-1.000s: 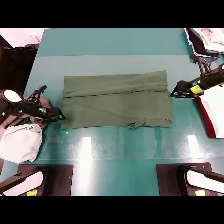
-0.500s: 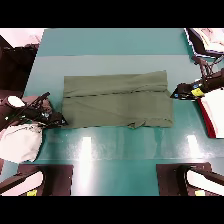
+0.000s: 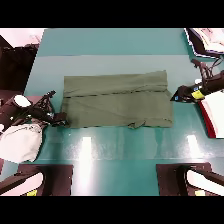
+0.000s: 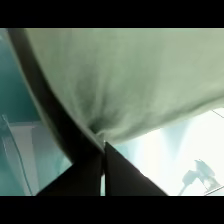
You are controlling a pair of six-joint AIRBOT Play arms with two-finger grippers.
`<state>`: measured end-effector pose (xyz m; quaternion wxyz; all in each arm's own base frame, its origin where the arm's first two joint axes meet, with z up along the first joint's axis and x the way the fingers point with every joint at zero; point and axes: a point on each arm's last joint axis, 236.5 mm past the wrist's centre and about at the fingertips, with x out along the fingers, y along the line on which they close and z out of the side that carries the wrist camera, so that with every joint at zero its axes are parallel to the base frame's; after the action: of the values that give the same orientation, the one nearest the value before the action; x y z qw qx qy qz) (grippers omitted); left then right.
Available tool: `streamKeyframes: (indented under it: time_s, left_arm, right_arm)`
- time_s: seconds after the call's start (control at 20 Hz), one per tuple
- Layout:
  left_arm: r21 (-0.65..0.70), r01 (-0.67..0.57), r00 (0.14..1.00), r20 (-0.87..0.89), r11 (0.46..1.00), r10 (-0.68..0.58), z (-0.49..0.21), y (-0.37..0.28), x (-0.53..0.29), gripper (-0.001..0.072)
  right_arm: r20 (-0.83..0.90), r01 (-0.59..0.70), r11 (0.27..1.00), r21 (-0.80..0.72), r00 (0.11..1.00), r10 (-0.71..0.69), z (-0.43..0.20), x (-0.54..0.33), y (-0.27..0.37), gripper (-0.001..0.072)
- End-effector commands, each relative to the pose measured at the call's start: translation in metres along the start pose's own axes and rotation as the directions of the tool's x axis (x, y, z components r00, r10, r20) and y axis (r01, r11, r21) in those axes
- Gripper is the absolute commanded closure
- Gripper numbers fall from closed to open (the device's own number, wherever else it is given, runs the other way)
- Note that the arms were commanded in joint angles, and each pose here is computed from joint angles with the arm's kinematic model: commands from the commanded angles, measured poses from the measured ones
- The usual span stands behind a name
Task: Fold the shirts.
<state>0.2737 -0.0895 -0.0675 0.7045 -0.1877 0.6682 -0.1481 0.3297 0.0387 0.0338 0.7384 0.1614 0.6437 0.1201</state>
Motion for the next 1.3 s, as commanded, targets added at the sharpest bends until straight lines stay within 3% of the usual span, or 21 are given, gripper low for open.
streamKeyframes:
  time_s: [0.0,0.25,0.35,0.5,0.9,0.95,1.05,1.1,1.15,1.25]
  left_arm:
    - [0.038,-0.005,1.0,-0.003,0.999,0.005,0.006,-0.007,-0.011,0.0686]
    - [0.065,-0.01,0.999,0.033,0.998,0.007,0.02,-0.013,-0.024,0.0686]
    - [0.068,-0.009,1.0,0.03,0.998,0.007,0.02,-0.013,-0.024,0.0687]
    - [0.074,-0.003,1.0,0.012,0.997,0.003,0.015,-0.014,-0.024,0.0686]
    - [0.076,0.003,1.0,-0.014,0.997,-0.002,0.009,-0.015,-0.024,0.0686]
    - [0.075,0.003,1.0,-0.015,0.997,-0.002,0.009,-0.015,-0.024,0.0685]
    - [0.075,0.004,1.0,-0.017,0.997,-0.003,0.008,-0.015,-0.024,0.0685]
    - [0.076,0.004,1.0,-0.017,0.997,-0.003,0.008,-0.015,-0.024,0.0686]
    - [0.075,0.004,1.0,-0.019,0.997,-0.003,0.008,-0.015,-0.024,0.0685]
    - [0.081,0.003,1.0,-0.017,0.997,-0.002,0.007,-0.016,-0.026,0.0686]
  right_arm:
    - [-0.059,0.002,0.996,0.094,0.998,0.003,-0.032,0.017,-0.024,0.0345]
    - [-0.115,-0.002,0.954,0.299,0.993,0.038,-0.095,0.046,-0.072,0.0343]
    - [-0.12,-0.051,0.936,0.349,0.988,0.099,-0.112,0.056,-0.073,0.0256]
    - [-0.092,-0.109,0.903,0.415,0.983,0.161,-0.123,0.075,-0.069,0.0253]
    - [0.08,-0.12,0.924,0.363,0.992,0.097,-0.079,0.101,-0.058,0.0287]
    - [0.089,-0.116,0.923,0.366,0.992,0.089,-0.077,0.101,-0.06,0.0303]
    - [0.096,-0.11,0.924,0.365,0.992,0.08,-0.075,0.101,-0.062,0.0438]
    - [0.094,-0.111,0.924,0.365,0.992,0.082,-0.076,0.101,-0.061,0.0545]
    - [0.087,-0.114,0.927,0.357,0.992,0.088,-0.077,0.101,-0.06,0.0698]
    - [0.066,-0.116,0.937,0.328,0.993,0.1,-0.079,0.097,-0.056,0.0697]
